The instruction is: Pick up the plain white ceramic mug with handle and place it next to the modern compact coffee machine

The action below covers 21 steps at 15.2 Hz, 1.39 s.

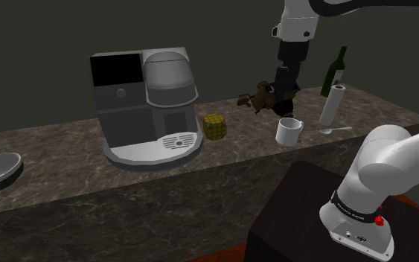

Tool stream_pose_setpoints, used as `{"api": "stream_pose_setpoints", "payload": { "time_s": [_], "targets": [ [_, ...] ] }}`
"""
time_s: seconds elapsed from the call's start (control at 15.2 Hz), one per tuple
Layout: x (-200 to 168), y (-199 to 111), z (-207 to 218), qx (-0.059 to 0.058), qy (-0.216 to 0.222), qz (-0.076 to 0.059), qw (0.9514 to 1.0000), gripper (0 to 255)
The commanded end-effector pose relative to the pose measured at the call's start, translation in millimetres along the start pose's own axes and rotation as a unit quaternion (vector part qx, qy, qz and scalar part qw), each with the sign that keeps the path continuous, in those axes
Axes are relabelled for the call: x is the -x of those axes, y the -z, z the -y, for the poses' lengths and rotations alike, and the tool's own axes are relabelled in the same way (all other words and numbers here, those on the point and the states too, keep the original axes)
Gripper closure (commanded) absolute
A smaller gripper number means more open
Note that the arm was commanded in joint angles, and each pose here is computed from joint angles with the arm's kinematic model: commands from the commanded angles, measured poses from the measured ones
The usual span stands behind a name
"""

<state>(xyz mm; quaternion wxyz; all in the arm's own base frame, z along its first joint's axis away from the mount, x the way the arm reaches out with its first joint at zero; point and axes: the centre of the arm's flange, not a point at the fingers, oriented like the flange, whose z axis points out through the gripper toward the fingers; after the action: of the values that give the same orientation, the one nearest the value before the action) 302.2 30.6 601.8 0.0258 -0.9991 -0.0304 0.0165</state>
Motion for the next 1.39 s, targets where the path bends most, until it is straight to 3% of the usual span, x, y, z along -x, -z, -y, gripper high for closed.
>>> {"api": "stream_pose_setpoints", "payload": {
  "time_s": [0.0, 1.32],
  "targets": [
    [0.0, 0.0, 0.0, 0.0, 0.0, 0.0, 1.0, 0],
    [-0.8, -192.3, -171.9, 0.029, -0.014, -0.03, 0.999, 0]
  ]
}}
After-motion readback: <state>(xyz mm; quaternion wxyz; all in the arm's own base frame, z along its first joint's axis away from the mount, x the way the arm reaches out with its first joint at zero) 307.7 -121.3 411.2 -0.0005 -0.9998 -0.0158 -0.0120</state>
